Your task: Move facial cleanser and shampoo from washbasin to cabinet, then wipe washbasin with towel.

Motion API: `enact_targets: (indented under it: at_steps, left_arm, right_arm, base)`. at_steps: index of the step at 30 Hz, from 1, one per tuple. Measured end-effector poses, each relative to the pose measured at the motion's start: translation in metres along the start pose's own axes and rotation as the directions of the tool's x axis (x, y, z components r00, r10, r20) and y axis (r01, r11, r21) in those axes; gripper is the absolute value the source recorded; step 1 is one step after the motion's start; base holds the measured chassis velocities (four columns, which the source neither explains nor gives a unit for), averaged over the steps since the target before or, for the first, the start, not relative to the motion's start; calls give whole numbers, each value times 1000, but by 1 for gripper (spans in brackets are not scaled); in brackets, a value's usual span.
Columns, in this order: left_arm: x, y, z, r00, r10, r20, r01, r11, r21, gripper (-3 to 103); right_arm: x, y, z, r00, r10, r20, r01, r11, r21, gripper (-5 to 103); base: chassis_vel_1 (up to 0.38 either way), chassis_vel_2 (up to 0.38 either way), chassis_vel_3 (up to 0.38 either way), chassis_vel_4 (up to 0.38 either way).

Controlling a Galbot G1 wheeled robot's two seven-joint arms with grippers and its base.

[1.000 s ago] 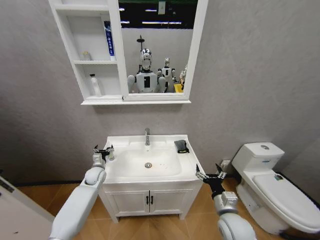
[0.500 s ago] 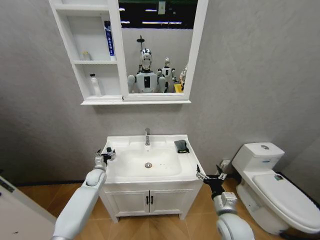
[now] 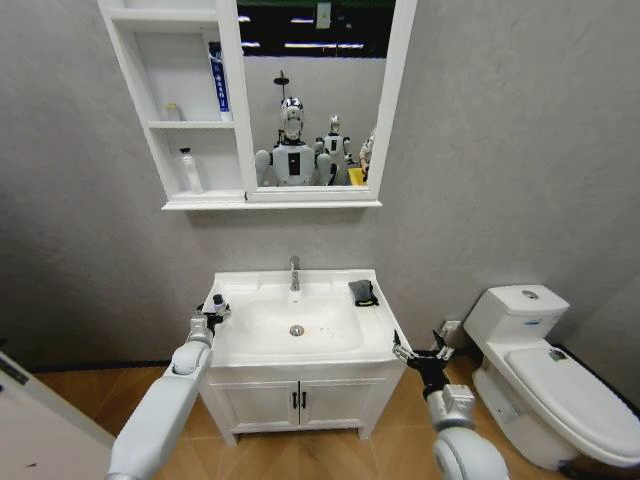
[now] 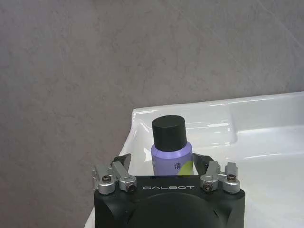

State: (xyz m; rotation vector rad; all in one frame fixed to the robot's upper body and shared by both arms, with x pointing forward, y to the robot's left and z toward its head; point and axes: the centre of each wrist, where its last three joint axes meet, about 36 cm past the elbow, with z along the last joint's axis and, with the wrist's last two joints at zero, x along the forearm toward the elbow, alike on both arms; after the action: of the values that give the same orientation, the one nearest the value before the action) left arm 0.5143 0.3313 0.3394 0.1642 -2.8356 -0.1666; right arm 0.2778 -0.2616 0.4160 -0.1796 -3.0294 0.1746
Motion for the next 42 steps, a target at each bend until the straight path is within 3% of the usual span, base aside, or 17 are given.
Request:
enact_targets:
  at_steps: [2,4,5,7,15,18,19,22,24,25,27,28,29,33,34,35,42]
  left_arm:
    - [0,0,0,1000,3,-4,-3,1000,0,74]
    - [1,0,2,1000,12,-11,-12,1000,1,58]
    - [1,0,2,1000,12,-11,-12,1000,1,58]
    - [0,1,4,1000,20,-18,-20,1000,0,47]
    - [10,1,-22,999,29,37,-29,999,24,43]
    - [50,-2,-79,994,27,103,-33,998,52,43]
    - [50,-2,-79,994,27,103,-33,998,52,43]
    - [100,0,-152,985,71,154,-81,995,62,43]
    - [127,8,-205,982,98,160,-105,994,36,43]
    - [127,8,-205,982,98,160,-105,994,36,43]
    - [147,18,-262,975,118,187,-123,992,15,43]
    - [147,18,-262,975,118,187,-123,992,15,43]
    - [152,22,-291,970,131,206,-137,990,14,43]
    - [141,30,-351,955,150,255,-154,988,-3,43]
    - [141,30,-351,955,150,255,-154,988,-3,43]
    - [125,29,-376,951,158,267,-162,987,-8,43]
    - [65,29,-425,954,138,265,-149,989,22,43]
  right_arm:
    - [0,0,0,1000,0,0,0,1000,-2,100]
    - [0,0,0,1000,1,-3,-1,1000,-7,100]
    - [0,0,0,1000,1,-3,-1,1000,-7,100]
    - [0,-1,0,1000,3,-5,-3,1000,-8,100]
    - [-1,0,1,1000,4,-8,-4,1000,-7,100]
    - [-2,1,1,1000,1,-12,-1,1000,-4,100]
    - [-2,1,1,1000,1,-12,-1,1000,-4,100]
    - [-4,2,2,1000,-2,-13,2,1000,-2,100]
    - [-4,4,3,1000,-5,-12,5,1000,-3,100]
    - [-4,4,3,1000,-5,-12,5,1000,-3,100]
    - [-4,5,1,1000,-8,-8,8,1000,-6,100]
    - [-4,5,1,1000,-8,-8,8,1000,-6,100]
    - [-4,6,1,1000,-10,-6,9,1000,-6,100]
    - [-3,8,-2,1000,-15,0,15,1000,-6,100]
    - [-3,8,-2,1000,-15,0,15,1000,-6,100]
    - [-2,8,-3,1000,-17,2,17,1000,-6,100]
    - [-2,7,-3,1000,-12,2,12,1000,-7,100]
  base:
    - [0,0,0,0]
    - [0,0,0,0]
    - [0,0,0,0]
    - [0,0,0,0]
    - [0,0,0,0]
    - [0,0,0,0]
    - [0,0,0,0]
    - [0,0,0,0]
    - [0,0,0,0]
    - [0,0,0,0]
    - [0,0,0,0]
    - [0,0,0,0]
    - [0,0,0,0]
    - [0,0,0,0]
    - [0,0,0,0]
    - [0,0,0,0]
    - [0,0,0,0]
